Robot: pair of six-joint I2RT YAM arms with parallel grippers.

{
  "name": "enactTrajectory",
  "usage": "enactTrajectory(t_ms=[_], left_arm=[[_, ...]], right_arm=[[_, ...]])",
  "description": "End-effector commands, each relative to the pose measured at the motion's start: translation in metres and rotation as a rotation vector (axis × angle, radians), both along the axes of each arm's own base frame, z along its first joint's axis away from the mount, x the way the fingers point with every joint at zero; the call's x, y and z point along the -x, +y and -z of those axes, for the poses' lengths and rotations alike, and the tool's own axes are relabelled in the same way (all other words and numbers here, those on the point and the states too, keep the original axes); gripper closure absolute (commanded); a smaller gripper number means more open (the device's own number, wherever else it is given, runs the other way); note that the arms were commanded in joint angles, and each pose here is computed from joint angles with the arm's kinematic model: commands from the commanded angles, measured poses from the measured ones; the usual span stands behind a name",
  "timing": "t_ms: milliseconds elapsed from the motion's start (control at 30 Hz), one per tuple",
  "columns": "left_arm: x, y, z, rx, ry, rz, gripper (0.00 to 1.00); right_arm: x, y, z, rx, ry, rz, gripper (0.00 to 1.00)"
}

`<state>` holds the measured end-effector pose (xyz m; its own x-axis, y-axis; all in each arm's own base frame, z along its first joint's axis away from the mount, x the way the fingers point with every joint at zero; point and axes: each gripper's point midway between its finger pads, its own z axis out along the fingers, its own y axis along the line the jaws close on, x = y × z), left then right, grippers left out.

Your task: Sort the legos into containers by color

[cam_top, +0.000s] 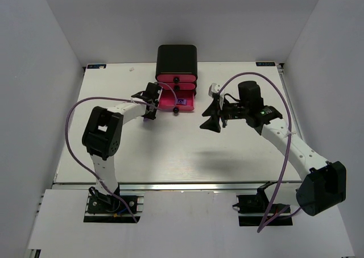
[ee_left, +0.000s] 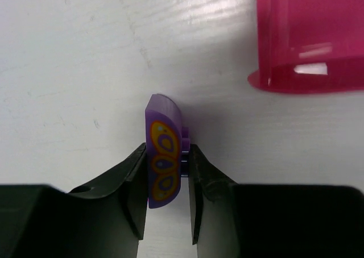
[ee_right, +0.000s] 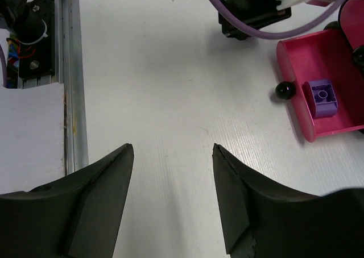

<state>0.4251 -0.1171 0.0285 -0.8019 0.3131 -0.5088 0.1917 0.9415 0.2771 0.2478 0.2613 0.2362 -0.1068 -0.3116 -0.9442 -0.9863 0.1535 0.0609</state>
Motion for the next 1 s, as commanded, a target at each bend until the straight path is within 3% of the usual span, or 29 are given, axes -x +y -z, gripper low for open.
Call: enactTrajectory(t_ms=[0, 267, 500, 533, 733, 967], left_arm=[[0.005, -0.012, -0.051, 0.146, -0.093, 0.005, 0.7], [-0.003, -0.058, -0.132, 0.44, -0.279, 0.103, 0.71], [-0.04, -0.091, -0.128, 0.551, -0.287, 0.08, 0.68], [-0.044, -0.094, -0.119, 0.56, -0.271, 0.061, 0.66], [-0.068, -0.105, -0.108, 0.593, -0.264, 0.014, 0.37], [-0.073, -0.107, -0.121, 0.604, -0.279, 0.011, 0.31]], right_arm=[[0.0, 0.0, -0.004, -0.028, -0.012, -0.023, 0.37], [-0.001, 0.001, 0.0, -0.026, 0.003, -0.022, 0.38], [-0.006, -0.003, 0.005, -0.015, 0.015, 0.0, 0.39], [-0.006, -0.003, 0.006, -0.015, 0.018, 0.0, 0.39], [-0.009, -0.007, 0.004, -0.018, 0.013, 0.011, 0.38], [-0.012, -0.011, 0.01, -0.006, 0.002, 0.009, 0.39]])
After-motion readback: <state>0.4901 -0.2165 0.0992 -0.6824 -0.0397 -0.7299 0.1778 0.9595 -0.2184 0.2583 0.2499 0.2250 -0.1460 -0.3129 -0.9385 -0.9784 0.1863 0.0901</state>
